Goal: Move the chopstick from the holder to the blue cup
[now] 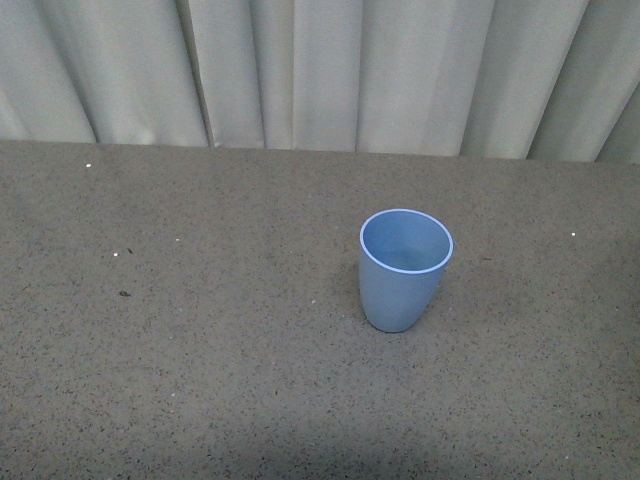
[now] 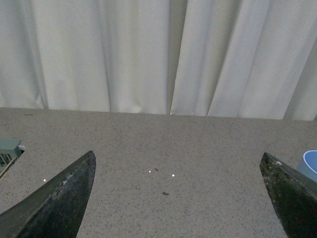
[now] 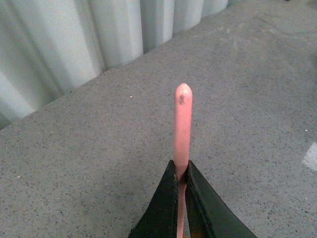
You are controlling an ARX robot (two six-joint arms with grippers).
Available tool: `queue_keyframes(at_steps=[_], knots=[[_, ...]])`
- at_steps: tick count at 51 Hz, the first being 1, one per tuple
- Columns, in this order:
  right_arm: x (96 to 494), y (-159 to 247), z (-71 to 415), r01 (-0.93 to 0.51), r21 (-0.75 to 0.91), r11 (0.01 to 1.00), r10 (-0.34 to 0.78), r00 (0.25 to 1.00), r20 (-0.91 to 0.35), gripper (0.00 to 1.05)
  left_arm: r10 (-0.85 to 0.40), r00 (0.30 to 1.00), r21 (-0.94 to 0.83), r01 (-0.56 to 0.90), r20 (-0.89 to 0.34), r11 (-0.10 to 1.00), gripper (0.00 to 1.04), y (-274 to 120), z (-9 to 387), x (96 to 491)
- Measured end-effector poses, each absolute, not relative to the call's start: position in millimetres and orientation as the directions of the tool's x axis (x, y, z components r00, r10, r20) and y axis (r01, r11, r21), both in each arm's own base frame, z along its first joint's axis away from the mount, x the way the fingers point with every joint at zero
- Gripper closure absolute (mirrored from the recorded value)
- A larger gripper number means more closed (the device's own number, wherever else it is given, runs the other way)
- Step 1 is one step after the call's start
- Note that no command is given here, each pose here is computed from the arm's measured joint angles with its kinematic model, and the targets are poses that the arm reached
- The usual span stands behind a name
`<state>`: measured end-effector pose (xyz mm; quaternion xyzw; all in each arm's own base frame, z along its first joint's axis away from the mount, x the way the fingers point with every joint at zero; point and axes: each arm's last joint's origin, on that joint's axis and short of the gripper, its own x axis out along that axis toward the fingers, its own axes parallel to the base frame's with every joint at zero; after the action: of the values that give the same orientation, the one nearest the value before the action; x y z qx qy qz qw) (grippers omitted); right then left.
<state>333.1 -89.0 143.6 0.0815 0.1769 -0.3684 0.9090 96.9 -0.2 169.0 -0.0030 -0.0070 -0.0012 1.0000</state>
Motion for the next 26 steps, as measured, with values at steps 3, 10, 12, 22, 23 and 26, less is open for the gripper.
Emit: queue_keyframes(at_steps=[3, 10, 12, 22, 23, 26], knots=[[332, -89, 145, 0.7, 0.017, 0.714, -0.642, 0.665, -0.381, 1.03, -0.002, 1.0, -0.006, 0.002, 0.014, 1.0, 0.07, 0, 169, 97], [328, -88, 160, 0.7, 0.022, 0.714, -0.646, 0.671, -0.363, 1.03, -0.002, 1.0, -0.006, 0.002, 0.014, 1.0, 0.07, 0, 169, 97], [327, -88, 166, 0.697, 0.028, 0.716, -0.646, 0.678, -0.351, 1.03, -0.002, 1.0, -0.006, 0.002, 0.014, 1.0, 0.07, 0, 169, 97], [306, -81, 222, 0.672, 0.057, 0.738, -0.639, 0.724, -0.259, 1.03, -0.002, 1.0, -0.006, 0.002, 0.014, 1.0, 0.07, 0, 169, 97], [304, -80, 228, 0.667, 0.06, 0.743, -0.636, 0.731, -0.246, 1.03, -0.002, 1.0, -0.006, 0.002, 0.014, 1.0, 0.07, 0, 169, 97], [294, -75, 246, 0.644, 0.079, 0.761, -0.62, 0.758, -0.205, 1.03, -0.002, 1.0, -0.006, 0.002, 0.014, 1.0, 0.07, 0, 169, 97]])
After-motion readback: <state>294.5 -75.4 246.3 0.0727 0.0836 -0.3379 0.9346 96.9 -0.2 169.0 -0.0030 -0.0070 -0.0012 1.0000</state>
